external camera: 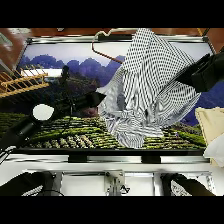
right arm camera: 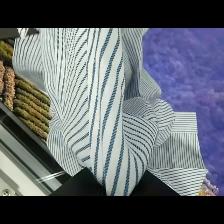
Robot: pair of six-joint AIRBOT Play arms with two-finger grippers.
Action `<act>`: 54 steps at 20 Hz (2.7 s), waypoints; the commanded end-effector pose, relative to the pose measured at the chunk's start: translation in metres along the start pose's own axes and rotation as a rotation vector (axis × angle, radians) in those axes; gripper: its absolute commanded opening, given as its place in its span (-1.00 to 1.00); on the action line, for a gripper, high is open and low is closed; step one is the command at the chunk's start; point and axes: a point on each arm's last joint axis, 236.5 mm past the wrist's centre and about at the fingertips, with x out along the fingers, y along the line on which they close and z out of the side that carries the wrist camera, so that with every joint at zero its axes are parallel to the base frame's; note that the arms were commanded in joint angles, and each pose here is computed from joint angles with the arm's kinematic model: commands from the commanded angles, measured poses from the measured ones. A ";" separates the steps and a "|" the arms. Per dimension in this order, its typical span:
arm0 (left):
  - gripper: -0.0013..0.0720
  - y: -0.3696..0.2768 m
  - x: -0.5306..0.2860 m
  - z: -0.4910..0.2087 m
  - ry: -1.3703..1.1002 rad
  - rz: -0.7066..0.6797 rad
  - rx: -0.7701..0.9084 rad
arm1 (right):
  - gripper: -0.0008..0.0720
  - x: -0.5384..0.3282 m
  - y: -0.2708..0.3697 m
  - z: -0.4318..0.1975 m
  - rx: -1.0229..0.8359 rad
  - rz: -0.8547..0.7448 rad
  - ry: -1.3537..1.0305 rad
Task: Fold the shirts.
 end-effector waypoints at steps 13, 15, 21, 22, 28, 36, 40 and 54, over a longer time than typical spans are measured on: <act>-0.81 0.039 -0.093 0.220 -0.412 0.068 -0.012 | -0.77 -0.007 0.042 0.038 -0.111 0.168 -0.171; -0.81 0.037 -0.090 0.225 -0.409 0.061 -0.009 | -0.77 -0.007 0.042 0.038 -0.123 0.166 -0.172; -0.81 0.010 -0.101 0.247 -0.454 0.041 0.114 | -0.77 -0.002 0.030 0.024 -0.108 0.125 -0.106; -0.81 0.002 -0.105 0.253 -0.469 0.031 0.133 | -0.77 0.001 0.030 0.019 -0.103 0.135 -0.080; -0.81 -0.057 -0.125 0.263 -0.461 -0.063 0.239 | -0.77 0.029 0.016 0.023 -0.100 0.049 -0.016; -0.81 -0.166 -0.108 0.178 -0.210 -0.296 0.451 | -0.77 0.067 0.045 0.091 -0.130 0.044 -0.188; -0.81 -0.182 -0.095 0.119 -0.033 -0.344 0.552 | -0.77 0.066 0.056 0.113 -0.152 0.024 -0.267; -0.81 -0.123 -0.139 0.121 0.082 -0.182 0.590 | -0.77 -0.007 0.054 0.133 -0.152 -0.101 -0.470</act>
